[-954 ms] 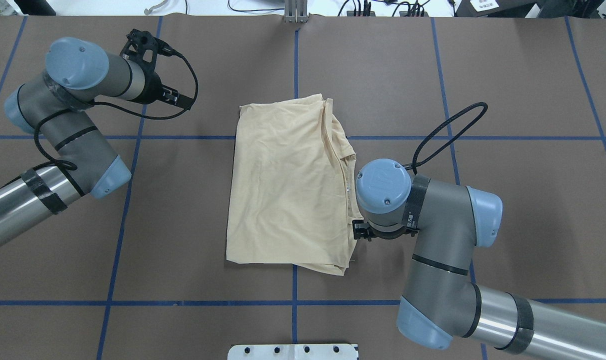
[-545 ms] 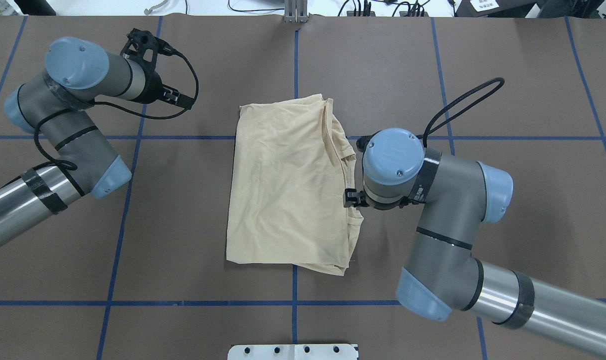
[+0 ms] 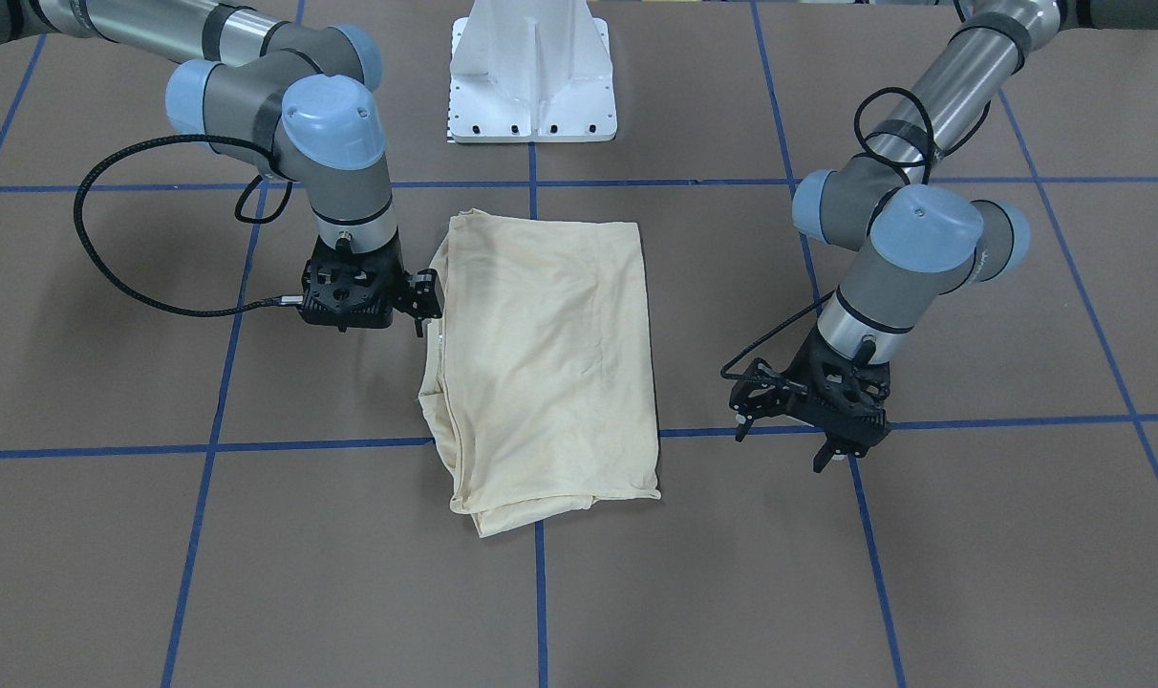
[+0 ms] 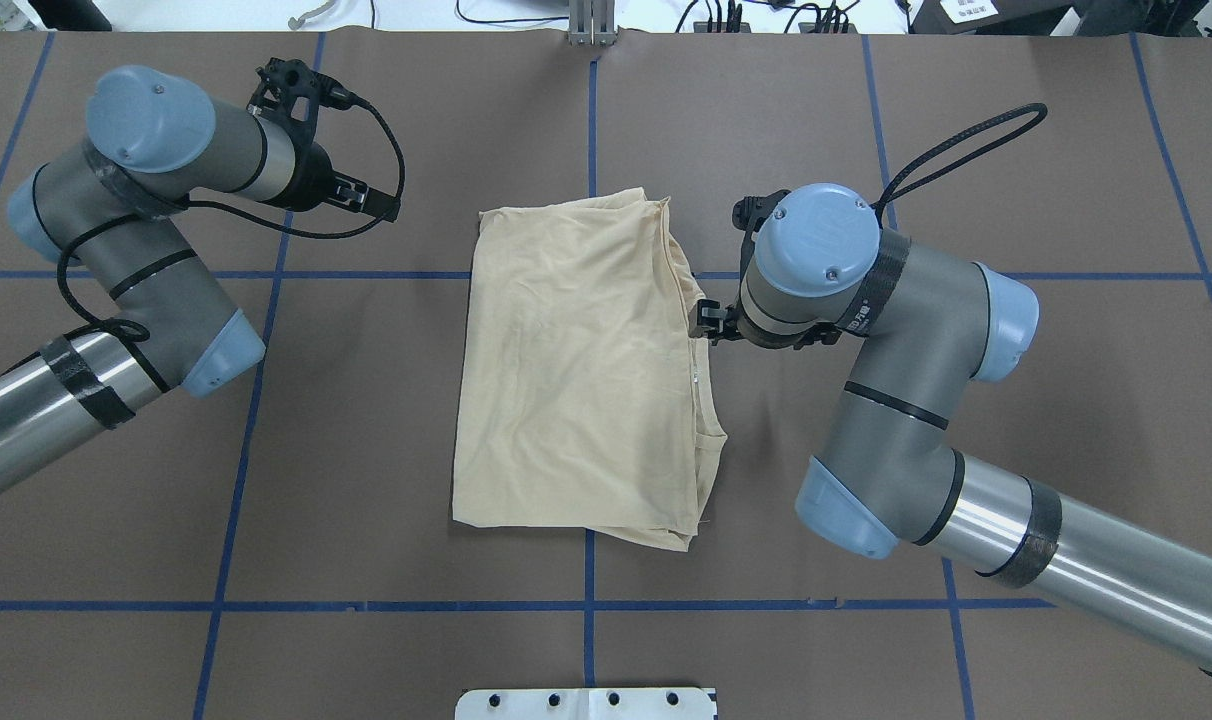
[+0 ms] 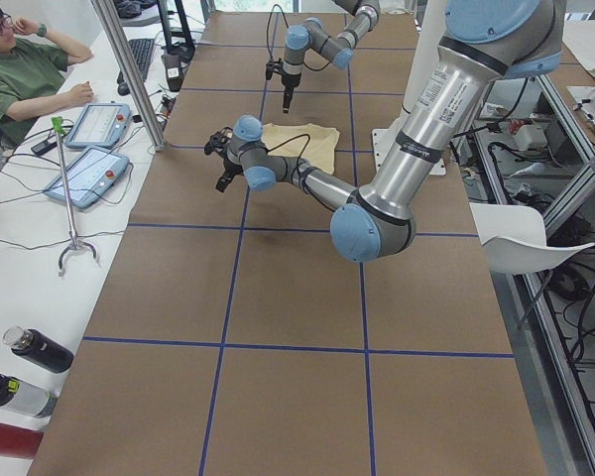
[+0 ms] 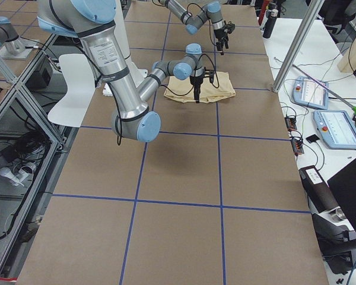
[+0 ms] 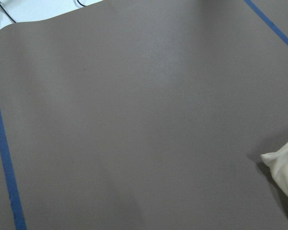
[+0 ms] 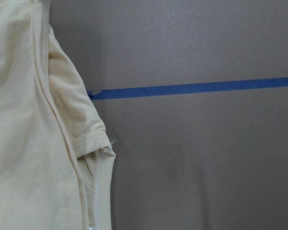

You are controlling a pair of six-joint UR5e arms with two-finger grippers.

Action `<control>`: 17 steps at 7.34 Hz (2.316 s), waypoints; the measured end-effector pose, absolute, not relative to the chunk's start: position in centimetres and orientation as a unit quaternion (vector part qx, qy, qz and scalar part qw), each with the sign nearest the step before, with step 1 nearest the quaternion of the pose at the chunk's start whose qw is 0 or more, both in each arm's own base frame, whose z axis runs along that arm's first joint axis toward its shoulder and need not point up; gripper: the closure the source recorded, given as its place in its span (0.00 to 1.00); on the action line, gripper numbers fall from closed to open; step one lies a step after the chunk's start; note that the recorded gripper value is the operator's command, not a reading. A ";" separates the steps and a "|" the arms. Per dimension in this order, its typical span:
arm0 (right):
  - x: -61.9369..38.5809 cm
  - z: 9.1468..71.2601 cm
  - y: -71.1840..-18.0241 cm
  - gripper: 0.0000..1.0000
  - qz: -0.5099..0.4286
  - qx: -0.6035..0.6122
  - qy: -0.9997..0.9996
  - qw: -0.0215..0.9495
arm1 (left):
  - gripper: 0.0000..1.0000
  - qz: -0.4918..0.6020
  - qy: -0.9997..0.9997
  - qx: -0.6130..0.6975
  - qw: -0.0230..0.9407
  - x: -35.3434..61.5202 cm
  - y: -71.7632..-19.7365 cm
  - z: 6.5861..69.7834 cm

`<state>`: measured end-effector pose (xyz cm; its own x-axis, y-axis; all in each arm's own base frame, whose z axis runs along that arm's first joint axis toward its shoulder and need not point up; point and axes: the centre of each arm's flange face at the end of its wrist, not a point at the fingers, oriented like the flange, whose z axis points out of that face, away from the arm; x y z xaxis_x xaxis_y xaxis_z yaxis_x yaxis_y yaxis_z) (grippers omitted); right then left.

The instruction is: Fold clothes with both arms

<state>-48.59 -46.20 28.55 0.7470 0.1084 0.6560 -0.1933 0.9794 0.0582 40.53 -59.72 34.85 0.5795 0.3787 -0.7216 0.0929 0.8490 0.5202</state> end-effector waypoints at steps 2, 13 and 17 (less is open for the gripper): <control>-48.7 27.9 -44.9 0.00 0.107 0.052 -0.357 0.926 | 0.00 0.047 0.503 0.212 0.837 42.5 -54.0 33.0; -51.4 25.3 -36.0 0.00 0.130 0.047 -0.388 0.911 | 0.38 0.017 0.474 0.058 0.879 53.9 -31.6 29.3; -51.5 25.4 -35.9 0.00 0.130 0.047 -0.388 0.911 | 0.43 0.019 0.472 0.054 0.880 54.1 -31.4 29.6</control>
<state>-51.48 -35.94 25.41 0.6660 0.1997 0.7187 -0.2725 0.9620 -0.0148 54.07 -31.36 29.58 0.5540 0.0845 -0.8282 0.0169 0.9935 0.1126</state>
